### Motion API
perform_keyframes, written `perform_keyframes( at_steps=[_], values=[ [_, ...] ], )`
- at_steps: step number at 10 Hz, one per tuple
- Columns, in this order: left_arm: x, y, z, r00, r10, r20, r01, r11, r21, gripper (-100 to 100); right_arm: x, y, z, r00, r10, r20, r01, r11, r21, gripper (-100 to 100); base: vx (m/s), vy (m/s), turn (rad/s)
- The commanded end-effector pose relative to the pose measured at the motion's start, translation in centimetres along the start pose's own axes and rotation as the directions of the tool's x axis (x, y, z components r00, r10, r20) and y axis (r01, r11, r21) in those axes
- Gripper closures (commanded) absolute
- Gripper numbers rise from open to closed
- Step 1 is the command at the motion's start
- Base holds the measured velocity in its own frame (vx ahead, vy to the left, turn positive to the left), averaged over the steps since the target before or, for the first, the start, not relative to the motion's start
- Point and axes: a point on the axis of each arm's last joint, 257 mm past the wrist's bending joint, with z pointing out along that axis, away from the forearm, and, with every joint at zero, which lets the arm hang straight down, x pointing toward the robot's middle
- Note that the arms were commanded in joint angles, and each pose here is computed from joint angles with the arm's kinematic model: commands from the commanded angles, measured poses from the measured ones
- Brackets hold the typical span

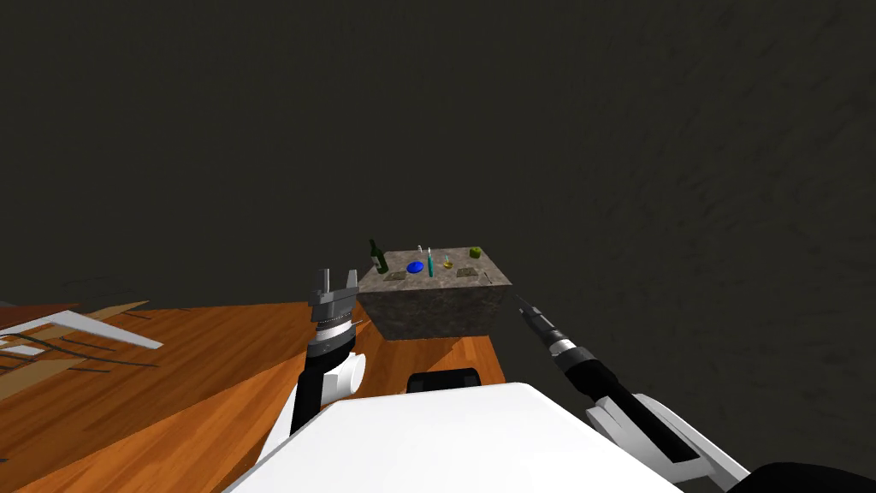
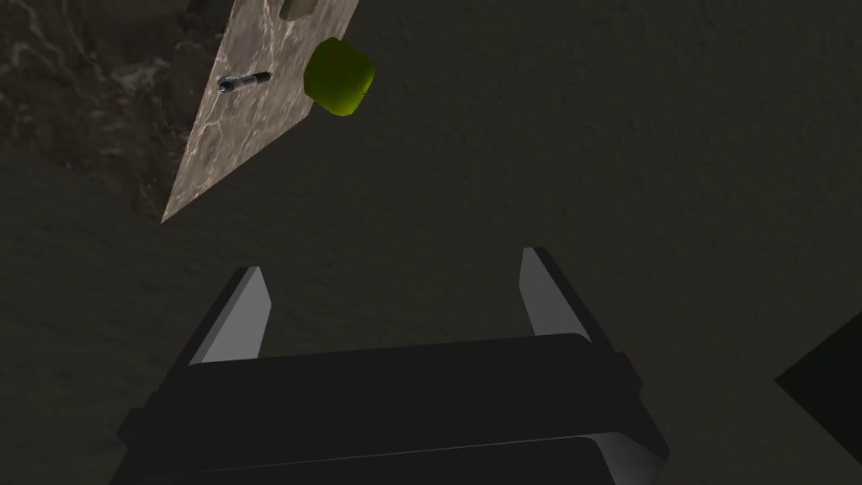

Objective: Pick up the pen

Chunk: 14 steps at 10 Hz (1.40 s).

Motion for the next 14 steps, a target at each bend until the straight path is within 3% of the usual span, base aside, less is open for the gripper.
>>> perform_keyframes(
  at_steps=[1, 2, 3, 4, 5, 7, 10, 11, 12, 13, 14],
  values=[
    [0.0, 0.0, 0.0, 1.000, 0.000, 0.000, 0.000, 1.000, 0.000, 0, -0.1, -2.3, -0.8, 0.999, -0.021, -0.033, 0.023, 0.998, 0.064, -100, -0.023, 0.006, 0.182],
    [0.0, 0.0, 0.0, 1.000, 0.000, 0.000, 0.000, 1.000, 0.000, 0, 0.0, -4.3, -1.5, 0.998, -0.032, -0.058, 0.039, 0.992, 0.120, -100, -0.030, 0.011, 0.372],
    [0.0, 0.0, 0.0, 1.000, 0.000, 0.000, 0.000, 1.000, 0.000, 0, -0.1, -4.2, -1.4, 0.996, -0.048, -0.073, 0.056, 0.992, 0.117, -100, -0.025, 0.000, 0.114],
    [0.0, 0.0, 0.0, 1.000, 0.000, 0.000, 0.000, 1.000, 0.000, 0, -0.1, -6.1, -2.2, 0.993, -0.058, -0.099, 0.074, 0.982, 0.171, -100, -0.018, 0.004, 0.207],
    [0.0, 0.0, 0.0, 1.000, 0.000, 0.000, 0.000, 1.000, 0.000, 0, -0.1, -6.1, -2.1, 0.992, -0.068, -0.109, 0.086, 0.982, 0.169, -100, -0.009, -0.001, 0.101],
    [0.0, 0.0, 0.0, 1.000, 0.000, 0.000, 0.000, 1.000, 0.000, 0, -0.3, -9.7, -3.7, 0.982, -0.088, -0.168, 0.131, 0.954, 0.270, -100, -0.001, 0.006, 0.258],
    [0.0, 0.0, 0.0, 1.000, 0.000, 0.000, 0.000, 1.000, 0.000, 0, -0.7, -11.3, -4.4, 0.968, -0.118, -0.221, 0.185, 0.933, 0.309, -100, 0.013, 0.000, 0.133],
    [0.0, 0.0, 0.0, 1.000, 0.000, 0.000, 0.000, 1.000, 0.000, 0, -0.9, -12.9, -5.2, 0.960, -0.125, -0.252, 0.211, 0.912, 0.352, -100, 0.020, -0.003, 0.181],
    [0.0, 0.0, 0.0, 1.000, 0.000, 0.000, 0.000, 1.000, 0.000, 0, -1.0, -12.8, -5.1, 0.957, -0.132, -0.260, 0.221, 0.911, 0.349, -100, 0.023, -0.004, 0.098],
    [0.0, 0.0, 0.0, 1.000, 0.000, 0.000, 0.000, 1.000, 0.000, 0, -1.3, -14.3, -5.9, 0.947, -0.137, -0.290, 0.248, 0.887, 0.389, -100, 0.040, 0.002, 0.127],
    [0.0, 0.0, 0.0, 1.000, 0.000, 0.000, 0.000, 1.000, 0.000, 0, -1.4, -14.3, -5.9, 0.944, -0.145, -0.297, 0.257, 0.886, 0.385, -100, 0.034, -0.002, 0.107]
  ],
)
